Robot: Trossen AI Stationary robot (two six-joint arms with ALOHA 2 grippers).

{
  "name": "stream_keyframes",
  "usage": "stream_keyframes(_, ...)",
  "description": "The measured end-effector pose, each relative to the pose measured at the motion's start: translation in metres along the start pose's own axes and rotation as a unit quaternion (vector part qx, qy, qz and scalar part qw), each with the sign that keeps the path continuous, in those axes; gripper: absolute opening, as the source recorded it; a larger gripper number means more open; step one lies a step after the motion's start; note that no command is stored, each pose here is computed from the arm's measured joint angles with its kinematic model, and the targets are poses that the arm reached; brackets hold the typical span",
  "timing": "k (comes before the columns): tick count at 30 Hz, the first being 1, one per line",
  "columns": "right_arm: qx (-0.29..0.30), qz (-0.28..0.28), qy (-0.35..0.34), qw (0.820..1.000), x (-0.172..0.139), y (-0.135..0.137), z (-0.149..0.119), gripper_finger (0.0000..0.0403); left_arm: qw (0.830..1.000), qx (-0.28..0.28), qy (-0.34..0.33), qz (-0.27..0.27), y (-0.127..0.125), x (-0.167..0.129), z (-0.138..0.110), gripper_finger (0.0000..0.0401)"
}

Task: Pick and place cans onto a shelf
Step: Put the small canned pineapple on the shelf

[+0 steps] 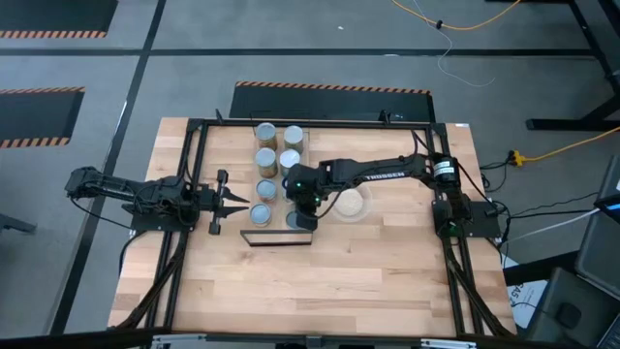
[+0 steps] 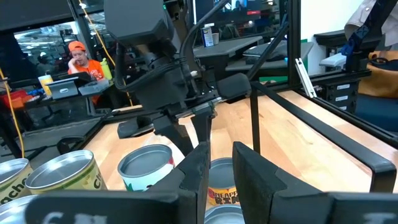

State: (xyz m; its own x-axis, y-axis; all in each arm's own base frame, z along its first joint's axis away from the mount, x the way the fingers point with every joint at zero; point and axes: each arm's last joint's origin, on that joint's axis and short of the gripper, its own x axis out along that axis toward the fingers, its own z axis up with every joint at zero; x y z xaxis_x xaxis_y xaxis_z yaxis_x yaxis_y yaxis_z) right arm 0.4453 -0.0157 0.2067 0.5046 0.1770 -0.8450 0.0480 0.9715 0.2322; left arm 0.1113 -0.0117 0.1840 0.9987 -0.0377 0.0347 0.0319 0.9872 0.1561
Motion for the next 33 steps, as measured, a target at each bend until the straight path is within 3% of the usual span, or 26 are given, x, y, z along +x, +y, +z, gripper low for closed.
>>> stream_keyframes(6, 0.011, 0.0, 0.001, 1.0, 0.0, 0.0, 0.0, 0.0065, 1.0, 0.0, 0.0, 0.0, 0.0, 0.0, 0.0, 0.0064)
stream_keyframes(13, 0.103, -0.005, 0.024, 0.994, 0.0, -0.001, -0.005, 0.0065, 1.0, 0.0, 0.0, 0.0, 0.0, 0.0, 0.0, 0.0064)
stream_keyframes(20, 0.142, -0.008, 0.032, 0.989, 0.0, -0.001, -0.006, 0.0065, 1.0, 0.0, 0.0, 0.0, 0.0, 0.0, 0.0, 0.0064)
stream_keyframes(33, 0.277, 0.018, 0.07, 0.958, -0.001, 0.001, -0.012, 0.0065, 1.0, 0.0, 0.0, 0.0, 0.0, 0.0, 0.0, 0.0064)
